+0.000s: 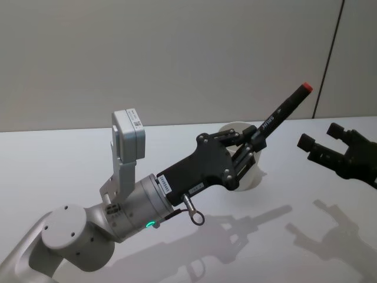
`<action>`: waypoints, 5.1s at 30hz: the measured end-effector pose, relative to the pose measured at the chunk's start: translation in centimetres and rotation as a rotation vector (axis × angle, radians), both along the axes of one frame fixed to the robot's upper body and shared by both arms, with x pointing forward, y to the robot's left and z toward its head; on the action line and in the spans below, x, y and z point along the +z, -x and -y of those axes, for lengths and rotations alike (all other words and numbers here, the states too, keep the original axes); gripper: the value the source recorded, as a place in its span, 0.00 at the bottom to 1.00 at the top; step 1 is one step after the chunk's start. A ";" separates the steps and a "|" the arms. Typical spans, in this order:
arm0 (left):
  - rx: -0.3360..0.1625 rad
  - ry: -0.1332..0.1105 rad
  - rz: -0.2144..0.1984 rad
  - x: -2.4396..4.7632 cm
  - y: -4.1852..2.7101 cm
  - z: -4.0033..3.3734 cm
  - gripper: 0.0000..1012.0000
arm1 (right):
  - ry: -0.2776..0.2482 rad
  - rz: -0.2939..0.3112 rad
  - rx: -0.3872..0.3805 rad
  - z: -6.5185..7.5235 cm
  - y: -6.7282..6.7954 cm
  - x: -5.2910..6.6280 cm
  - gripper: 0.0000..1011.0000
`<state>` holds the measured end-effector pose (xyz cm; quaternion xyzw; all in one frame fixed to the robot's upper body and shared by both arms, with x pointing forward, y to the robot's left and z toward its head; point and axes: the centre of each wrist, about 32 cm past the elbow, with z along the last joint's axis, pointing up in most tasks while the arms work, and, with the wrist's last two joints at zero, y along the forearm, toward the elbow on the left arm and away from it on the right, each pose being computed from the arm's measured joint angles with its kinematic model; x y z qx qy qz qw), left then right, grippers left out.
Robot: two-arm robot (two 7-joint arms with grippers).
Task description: Place the pen into the pen holder.
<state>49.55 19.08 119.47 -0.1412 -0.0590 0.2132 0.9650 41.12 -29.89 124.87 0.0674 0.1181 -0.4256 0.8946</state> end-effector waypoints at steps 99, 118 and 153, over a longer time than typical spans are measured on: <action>0.000 0.000 0.000 0.00 0.00 0.00 0.17 | -0.388 -0.198 0.161 -4.9 -2.0 1.1 0.71; 0.000 0.000 0.000 0.00 0.00 0.00 0.17 | -0.390 -0.199 0.163 -5.0 -2.1 1.1 0.19; 0.000 0.000 0.000 0.00 0.00 0.00 0.99 | -0.389 -0.190 0.163 -4.9 -2.1 1.1 0.19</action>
